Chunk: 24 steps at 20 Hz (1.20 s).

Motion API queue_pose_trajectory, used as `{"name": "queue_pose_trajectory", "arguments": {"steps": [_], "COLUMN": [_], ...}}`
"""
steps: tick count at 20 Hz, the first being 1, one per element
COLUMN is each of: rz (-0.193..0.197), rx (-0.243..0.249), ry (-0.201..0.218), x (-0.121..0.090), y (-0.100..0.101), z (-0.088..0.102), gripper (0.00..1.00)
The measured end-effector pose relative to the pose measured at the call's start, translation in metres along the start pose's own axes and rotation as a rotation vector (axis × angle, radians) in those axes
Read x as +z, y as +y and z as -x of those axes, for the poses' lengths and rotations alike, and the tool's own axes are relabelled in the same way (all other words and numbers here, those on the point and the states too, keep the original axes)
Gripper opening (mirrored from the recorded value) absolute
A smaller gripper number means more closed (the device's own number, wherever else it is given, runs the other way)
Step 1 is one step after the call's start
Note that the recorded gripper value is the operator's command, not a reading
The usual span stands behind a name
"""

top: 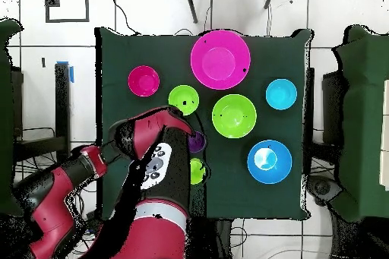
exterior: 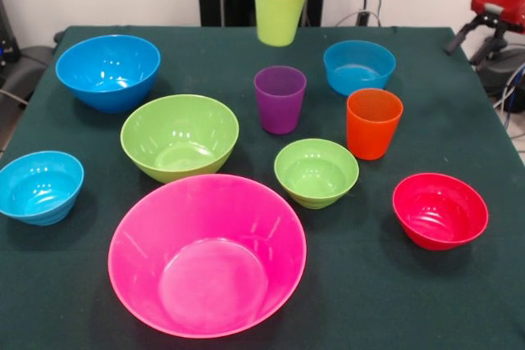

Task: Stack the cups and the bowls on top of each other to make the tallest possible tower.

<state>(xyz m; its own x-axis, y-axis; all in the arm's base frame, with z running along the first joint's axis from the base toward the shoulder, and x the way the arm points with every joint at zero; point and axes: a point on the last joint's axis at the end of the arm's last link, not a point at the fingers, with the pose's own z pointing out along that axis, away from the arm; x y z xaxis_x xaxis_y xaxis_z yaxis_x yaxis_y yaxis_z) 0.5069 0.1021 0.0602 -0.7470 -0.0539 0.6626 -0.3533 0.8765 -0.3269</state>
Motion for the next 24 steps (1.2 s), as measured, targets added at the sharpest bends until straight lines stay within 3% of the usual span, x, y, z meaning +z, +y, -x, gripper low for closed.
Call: {"name": "queue_pose_trajectory", "arguments": {"steps": [24], "rz": [0.004], "rx": [-0.002], "ry": [0.007], "x": [0.0008], "y": [0.0041], "z": [0.0032], "gripper": [0.0]}}
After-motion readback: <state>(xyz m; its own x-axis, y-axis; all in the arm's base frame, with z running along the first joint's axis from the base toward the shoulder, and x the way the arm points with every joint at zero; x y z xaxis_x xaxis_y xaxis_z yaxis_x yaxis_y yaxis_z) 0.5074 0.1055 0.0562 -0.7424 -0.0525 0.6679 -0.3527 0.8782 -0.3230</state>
